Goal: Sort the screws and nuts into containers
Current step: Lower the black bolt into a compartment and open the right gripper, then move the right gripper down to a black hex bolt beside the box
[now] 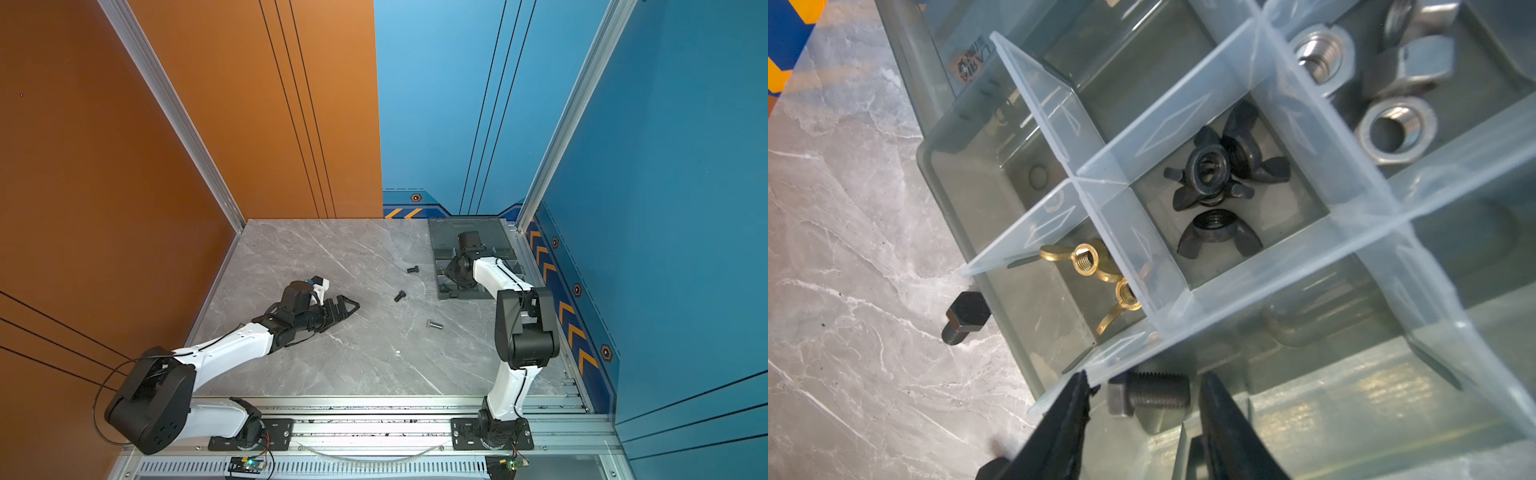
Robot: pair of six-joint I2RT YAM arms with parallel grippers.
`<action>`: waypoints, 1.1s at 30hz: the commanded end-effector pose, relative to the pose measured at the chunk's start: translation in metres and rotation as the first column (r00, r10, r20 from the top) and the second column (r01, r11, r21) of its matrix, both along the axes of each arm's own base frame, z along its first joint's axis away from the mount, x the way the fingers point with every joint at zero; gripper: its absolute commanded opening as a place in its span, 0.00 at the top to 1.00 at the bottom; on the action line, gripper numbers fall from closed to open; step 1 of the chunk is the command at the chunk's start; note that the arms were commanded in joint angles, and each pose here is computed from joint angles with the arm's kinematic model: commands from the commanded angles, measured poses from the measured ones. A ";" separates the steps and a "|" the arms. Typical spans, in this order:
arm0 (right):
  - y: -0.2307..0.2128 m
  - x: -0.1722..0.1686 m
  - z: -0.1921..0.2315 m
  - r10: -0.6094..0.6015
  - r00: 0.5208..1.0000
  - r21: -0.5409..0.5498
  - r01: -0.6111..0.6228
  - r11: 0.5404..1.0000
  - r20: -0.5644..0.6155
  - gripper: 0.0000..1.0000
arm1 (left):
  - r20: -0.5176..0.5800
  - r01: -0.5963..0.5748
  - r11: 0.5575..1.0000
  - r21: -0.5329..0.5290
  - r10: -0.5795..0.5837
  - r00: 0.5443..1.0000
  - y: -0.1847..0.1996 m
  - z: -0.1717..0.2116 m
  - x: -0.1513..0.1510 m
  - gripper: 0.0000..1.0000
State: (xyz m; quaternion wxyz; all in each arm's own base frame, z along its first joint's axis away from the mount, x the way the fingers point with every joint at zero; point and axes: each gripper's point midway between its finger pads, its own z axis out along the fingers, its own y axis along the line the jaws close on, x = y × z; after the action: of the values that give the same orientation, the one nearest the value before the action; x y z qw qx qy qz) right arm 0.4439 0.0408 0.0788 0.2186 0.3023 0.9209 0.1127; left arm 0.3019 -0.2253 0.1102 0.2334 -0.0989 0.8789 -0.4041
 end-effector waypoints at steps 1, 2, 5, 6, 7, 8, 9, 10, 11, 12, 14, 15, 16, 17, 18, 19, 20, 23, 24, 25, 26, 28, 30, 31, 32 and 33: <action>0.005 0.006 0.014 0.043 0.999 0.007 -0.043 0.999 0.030 0.51 | 0.001 -0.008 1.000 -0.004 0.008 1.000 0.004 -0.002 -0.001 0.02; 0.010 0.007 0.021 0.068 0.996 0.010 -0.068 0.998 0.049 0.50 | 0.002 -0.009 1.000 -0.005 0.009 1.000 0.004 -0.001 0.000 0.02; 0.029 0.009 0.036 0.144 0.986 0.021 -0.146 0.989 0.078 0.49 | 0.001 -0.008 1.000 -0.006 0.008 1.000 0.004 -0.002 0.000 0.02; 0.037 0.009 0.041 0.171 0.982 0.018 -0.173 0.985 0.082 0.49 | 0.000 -0.009 1.000 -0.007 0.009 1.000 0.005 -0.002 0.000 0.02; 0.043 0.009 0.044 0.186 0.979 0.013 -0.188 0.982 0.082 0.48 | 0.001 -0.009 1.000 -0.007 0.009 1.000 0.005 -0.002 0.000 0.02; 0.050 0.009 0.047 0.202 0.976 0.007 -0.203 0.979 0.086 0.48 | 0.001 -0.011 1.000 -0.008 0.011 1.000 0.006 -0.002 0.000 0.02; 0.060 0.010 0.050 0.218 0.971 0.008 -0.219 0.976 0.095 0.48 | 0.001 -0.012 1.000 -0.009 0.012 1.000 0.006 -0.002 0.000 0.02; 0.067 0.011 0.049 0.225 0.970 0.010 -0.227 0.974 0.094 0.48 | 0.000 -0.010 1.000 -0.010 0.010 1.000 0.006 -0.002 0.000 0.02; 0.075 0.011 0.049 0.229 0.969 0.011 -0.231 0.973 0.094 0.47 | 0.000 -0.010 1.000 -0.012 0.010 1.000 0.006 -0.002 0.000 0.02; 0.082 0.013 0.050 0.227 0.969 0.015 -0.230 0.973 0.097 0.47 | 0.000 -0.010 1.000 -0.013 0.010 1.000 0.007 -0.003 0.000 0.02; 0.093 0.016 0.045 0.203 0.975 0.019 -0.206 0.978 0.093 0.46 | -0.001 -0.012 1.000 -0.015 0.012 1.000 0.008 -0.003 -0.001 0.02; 0.101 0.019 0.044 0.198 0.975 0.028 -0.202 0.979 0.097 0.46 | -0.002 -0.015 1.000 -0.015 0.015 1.000 0.009 -0.003 0.000 0.02; 0.106 0.022 0.041 0.193 0.976 0.036 -0.197 0.980 0.098 0.46 | -0.004 -0.014 1.000 -0.016 0.014 1.000 0.010 -0.004 -0.001 0.02; 0.110 0.024 0.038 0.184 0.979 0.042 -0.188 0.981 0.091 0.45 | -0.004 -0.017 1.000 -0.017 0.017 1.000 0.011 -0.004 -0.001 0.02; 0.115 0.027 0.036 0.171 0.981 0.050 -0.176 0.983 0.088 0.45 | -0.004 -0.018 1.000 -0.018 0.018 1.000 0.012 -0.004 -0.002 0.02; 0.119 0.029 0.033 0.163 0.983 0.057 -0.168 0.984 0.087 0.45 | -0.006 -0.019 1.000 -0.019 0.019 1.000 0.013 -0.005 -0.002 0.02; 0.122 0.032 0.031 0.150 0.985 0.073 -0.156 0.985 0.087 0.44 | -0.006 -0.018 1.000 -0.021 0.018 1.000 0.014 -0.004 -0.003 0.02; 0.133 0.039 0.026 0.134 0.987 0.102 -0.142 0.985 0.085 0.44 | -0.007 -0.010 1.000 -0.028 0.010 1.000 0.014 -0.004 -0.004 0.02; 0.135 0.038 0.024 0.136 0.988 0.095 -0.143 0.985 0.076 0.44 | -0.010 -0.005 1.000 -0.028 0.005 1.000 0.013 -0.004 -0.005 0.02; 0.137 0.039 0.023 0.139 0.988 0.085 -0.145 0.986 0.070 0.44 | -0.010 -0.002 1.000 -0.028 0.001 1.000 0.013 -0.005 -0.005 0.02; 0.138 0.038 0.020 0.147 0.987 0.076 -0.151 0.986 0.059 0.44 | -0.011 0.001 1.000 -0.030 -0.001 1.000 0.013 -0.005 -0.005 0.02; 0.141 0.035 0.017 0.161 0.986 0.065 -0.163 0.984 0.035 0.44 | -0.015 0.005 1.000 -0.031 -0.005 1.000 0.014 -0.006 -0.006 0.02; 0.144 0.029 0.012 0.170 0.985 0.054 -0.171 0.984 0.015 0.44 | -0.016 0.005 1.000 -0.029 -0.005 1.000 0.015 -0.007 -0.006 0.02; 0.146 0.026 0.010 0.172 0.985 0.048 -0.172 0.984 0.005 0.44 | -0.016 0.003 1.000 -0.028 -0.004 1.000 0.015 -0.008 -0.006 0.02; 0.147 0.022 0.007 0.174 0.985 0.036 -0.173 0.984 -0.004 0.44 | -0.018 0.003 1.000 -0.027 -0.004 1.000 0.016 -0.009 -0.007 0.02; 0.149 0.017 0.004 0.176 0.984 0.025 -0.176 0.984 -0.016 0.44 | -0.016 0.003 1.000 -0.030 -0.004 1.000 0.016 -0.009 -0.006 0.02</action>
State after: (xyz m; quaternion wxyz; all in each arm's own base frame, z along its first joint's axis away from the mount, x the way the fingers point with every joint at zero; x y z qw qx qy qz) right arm 0.4731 0.1902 0.0845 0.2044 0.2183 0.9391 0.1690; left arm 0.2989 -0.2106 0.1002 0.2242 -0.1131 0.8774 -0.4089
